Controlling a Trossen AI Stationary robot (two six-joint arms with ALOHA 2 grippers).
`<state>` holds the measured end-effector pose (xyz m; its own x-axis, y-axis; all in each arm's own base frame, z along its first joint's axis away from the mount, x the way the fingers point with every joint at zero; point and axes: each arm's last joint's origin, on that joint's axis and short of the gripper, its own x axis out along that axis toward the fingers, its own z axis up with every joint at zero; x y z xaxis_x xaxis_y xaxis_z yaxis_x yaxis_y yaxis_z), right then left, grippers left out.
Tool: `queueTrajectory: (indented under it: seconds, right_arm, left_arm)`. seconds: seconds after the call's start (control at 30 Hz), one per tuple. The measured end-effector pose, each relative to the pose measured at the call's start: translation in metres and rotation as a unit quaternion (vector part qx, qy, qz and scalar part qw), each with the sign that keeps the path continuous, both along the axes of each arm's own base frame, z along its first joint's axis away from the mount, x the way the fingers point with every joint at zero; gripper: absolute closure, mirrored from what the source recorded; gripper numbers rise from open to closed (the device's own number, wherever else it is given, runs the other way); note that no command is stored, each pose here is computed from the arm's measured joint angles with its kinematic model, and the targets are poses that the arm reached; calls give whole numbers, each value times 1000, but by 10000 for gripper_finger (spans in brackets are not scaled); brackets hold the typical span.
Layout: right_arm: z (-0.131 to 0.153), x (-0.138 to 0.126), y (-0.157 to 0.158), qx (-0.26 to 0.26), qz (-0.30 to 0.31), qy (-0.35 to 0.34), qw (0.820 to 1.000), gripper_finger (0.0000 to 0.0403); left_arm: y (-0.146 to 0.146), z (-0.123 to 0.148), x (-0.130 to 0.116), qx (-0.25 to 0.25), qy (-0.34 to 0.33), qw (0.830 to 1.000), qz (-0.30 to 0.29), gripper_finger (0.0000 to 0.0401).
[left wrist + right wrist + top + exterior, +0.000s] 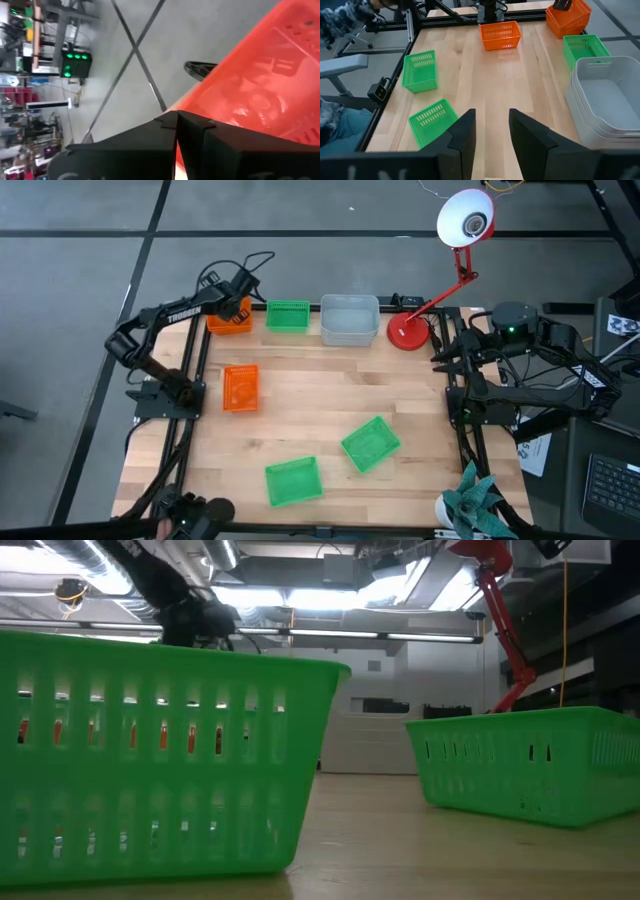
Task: Stack baskets by color
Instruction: Stack the middle right orange bin on top of the top orange bin
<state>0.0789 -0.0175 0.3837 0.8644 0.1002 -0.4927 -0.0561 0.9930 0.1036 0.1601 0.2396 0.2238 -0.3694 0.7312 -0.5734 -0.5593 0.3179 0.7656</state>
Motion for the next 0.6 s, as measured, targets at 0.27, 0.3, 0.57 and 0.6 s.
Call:
queueTrajectory:
  seconds: [0.27, 0.3, 0.57, 0.6]
  right_arm:
    - [1, 1, 0, 6, -5, -5, 1000, 286]
    - [1, 1, 0, 6, -5, -5, 1000, 286]
    - [1, 1, 0, 5, -4, -5, 1000, 286]
    - [1, 1, 0, 5, -4, -5, 1000, 286]
  left_arm:
    - [18, -20, -6, -28, -21, 999, 7, 401]
    - [19, -24, -5, -33, -23, 999, 6, 401]
    - [24, -24, 1, -43, -13, 999, -7, 401]
    - [22, -21, 3, -47, -11, 999, -10, 401]
